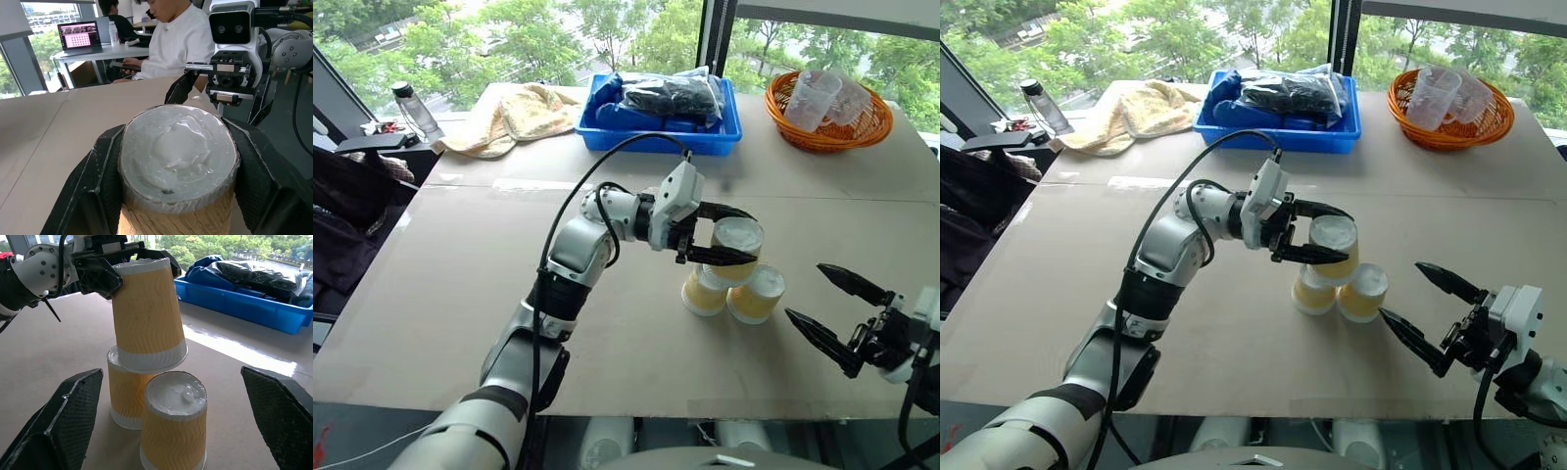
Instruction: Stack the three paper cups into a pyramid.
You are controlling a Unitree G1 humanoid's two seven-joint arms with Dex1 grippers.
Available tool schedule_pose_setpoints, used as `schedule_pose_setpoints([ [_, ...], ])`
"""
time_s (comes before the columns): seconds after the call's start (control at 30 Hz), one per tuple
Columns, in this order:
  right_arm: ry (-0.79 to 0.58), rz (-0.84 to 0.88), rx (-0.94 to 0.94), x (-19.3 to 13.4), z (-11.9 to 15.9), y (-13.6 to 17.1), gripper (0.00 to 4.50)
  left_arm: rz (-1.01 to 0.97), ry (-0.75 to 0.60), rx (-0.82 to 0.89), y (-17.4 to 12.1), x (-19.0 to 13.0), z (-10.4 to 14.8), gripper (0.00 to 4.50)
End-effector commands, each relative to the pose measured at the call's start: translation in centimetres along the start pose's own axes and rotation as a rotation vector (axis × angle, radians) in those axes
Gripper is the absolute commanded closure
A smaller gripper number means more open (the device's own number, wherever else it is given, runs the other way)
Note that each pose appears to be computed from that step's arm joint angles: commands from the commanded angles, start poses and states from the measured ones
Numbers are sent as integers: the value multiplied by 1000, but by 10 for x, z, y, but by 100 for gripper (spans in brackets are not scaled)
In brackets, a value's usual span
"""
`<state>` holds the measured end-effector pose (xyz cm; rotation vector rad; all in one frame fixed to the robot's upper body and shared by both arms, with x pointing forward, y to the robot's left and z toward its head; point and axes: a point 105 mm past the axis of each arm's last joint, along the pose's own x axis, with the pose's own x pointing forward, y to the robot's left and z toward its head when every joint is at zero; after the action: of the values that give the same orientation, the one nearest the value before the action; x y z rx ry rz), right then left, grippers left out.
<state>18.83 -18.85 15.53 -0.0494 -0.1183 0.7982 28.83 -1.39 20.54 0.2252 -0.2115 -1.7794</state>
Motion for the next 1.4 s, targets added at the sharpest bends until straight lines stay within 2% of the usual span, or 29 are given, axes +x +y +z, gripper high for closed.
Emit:
schedule_pose_setpoints([
  [0.03, -29, 1, -49, 1, 10, 5, 0, -42, -22, 62, 0, 11, 14, 213],
  [0.2, -32, -8, -57, 0, 10, 5, 0, -60, 6, 59, 2, 18, 9, 213],
  [0.37, -34, -11, -69, 0, 11, 3, 0, -91, 99, 31, -1, 16, -7, 213],
  [0.47, -37, -10, -71, 1, 12, 3, 0, -88, 93, 19, -1, 15, -7, 213],
  [0.53, -39, -8, -69, 2, 11, 3, 0, -76, 71, 8, 0, 16, -5, 111],
  [0.57, -39, -6, -69, 2, 11, 3, 0, -73, 58, 9, 0, 17, -3, 85],
  [0.63, -40, -3, -68, 2, 10, 3, 0, -58, 30, 14, 2, 18, 2, 4],
  [0.73, -44, 2, -65, 3, 10, 3, 0, -40, -46, 23, 4, 18, 17, 4],
  [0.9, -38, 22, -52, 3, 8, 2, 0, -35, -217, 24, 3, 10, 56, 4],
  [1.0, -29, 30, -35, 3, 3, 1, 0, 14, -309, 42, 3, -4, 83, 4],
  [1.1, -11, 25, -13, -2, -6, -5, 0, 133, -315, 63, 10, -24, 93, 4],
  [1.17, 17, 12, 6, -10, -17, -13, 0, 303, -253, 84, 21, -48, 88, 4],
  [1.27, 64, -5, 16, -21, -34, -26, 0, 506, -157, 17, 16, -91, 59, 4],
  [1.4, 147, -39, -40, -33, -59, -50, 0, 644, 142, -158, -43, -141, -26, 4],
])
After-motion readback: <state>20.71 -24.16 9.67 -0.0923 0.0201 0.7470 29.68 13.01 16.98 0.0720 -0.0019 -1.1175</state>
